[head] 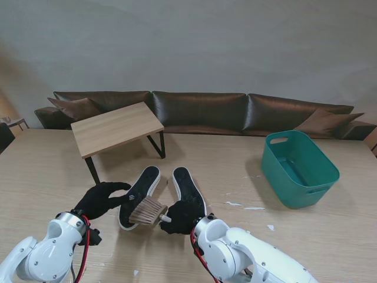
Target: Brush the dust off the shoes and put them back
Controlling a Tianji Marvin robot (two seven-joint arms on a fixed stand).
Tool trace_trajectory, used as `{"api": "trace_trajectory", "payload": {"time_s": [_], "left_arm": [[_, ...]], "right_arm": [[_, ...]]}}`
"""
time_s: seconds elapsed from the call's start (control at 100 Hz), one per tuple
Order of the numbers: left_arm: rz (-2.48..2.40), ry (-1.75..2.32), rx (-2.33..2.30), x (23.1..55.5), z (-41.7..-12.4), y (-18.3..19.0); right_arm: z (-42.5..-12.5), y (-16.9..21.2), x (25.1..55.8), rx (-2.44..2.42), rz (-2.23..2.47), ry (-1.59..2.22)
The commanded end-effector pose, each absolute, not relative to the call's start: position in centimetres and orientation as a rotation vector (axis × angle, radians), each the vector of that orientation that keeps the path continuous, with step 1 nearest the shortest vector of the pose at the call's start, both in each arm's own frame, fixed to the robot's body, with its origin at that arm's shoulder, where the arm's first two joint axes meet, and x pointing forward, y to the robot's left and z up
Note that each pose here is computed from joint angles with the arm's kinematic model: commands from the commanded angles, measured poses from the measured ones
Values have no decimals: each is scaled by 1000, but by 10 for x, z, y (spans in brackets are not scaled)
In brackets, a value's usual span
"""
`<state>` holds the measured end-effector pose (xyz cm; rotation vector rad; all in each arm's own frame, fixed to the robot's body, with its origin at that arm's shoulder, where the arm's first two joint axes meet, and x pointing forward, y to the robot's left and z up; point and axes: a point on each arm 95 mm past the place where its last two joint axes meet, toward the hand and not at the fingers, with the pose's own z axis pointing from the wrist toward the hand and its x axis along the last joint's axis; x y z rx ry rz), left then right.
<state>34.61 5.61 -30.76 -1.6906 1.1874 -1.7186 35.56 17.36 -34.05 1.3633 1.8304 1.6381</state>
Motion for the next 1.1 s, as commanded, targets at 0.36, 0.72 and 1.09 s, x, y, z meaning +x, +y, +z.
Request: {"api": "trace_trajectory", "payload": {"time_s": [0.36, 0.72, 1.09], "left_arm": [[-1718, 1208, -1700, 345, -308, 53], [-1714, 1214, -1709, 347, -308, 51], [-1708, 1216, -1723, 348, -309, 50]], "right_arm": [[-282, 135, 380, 1394, 1639, 1621], [-232, 75, 410, 1402, 1522, 1430], [-196, -5, 426, 1403, 1320, 1316]]}}
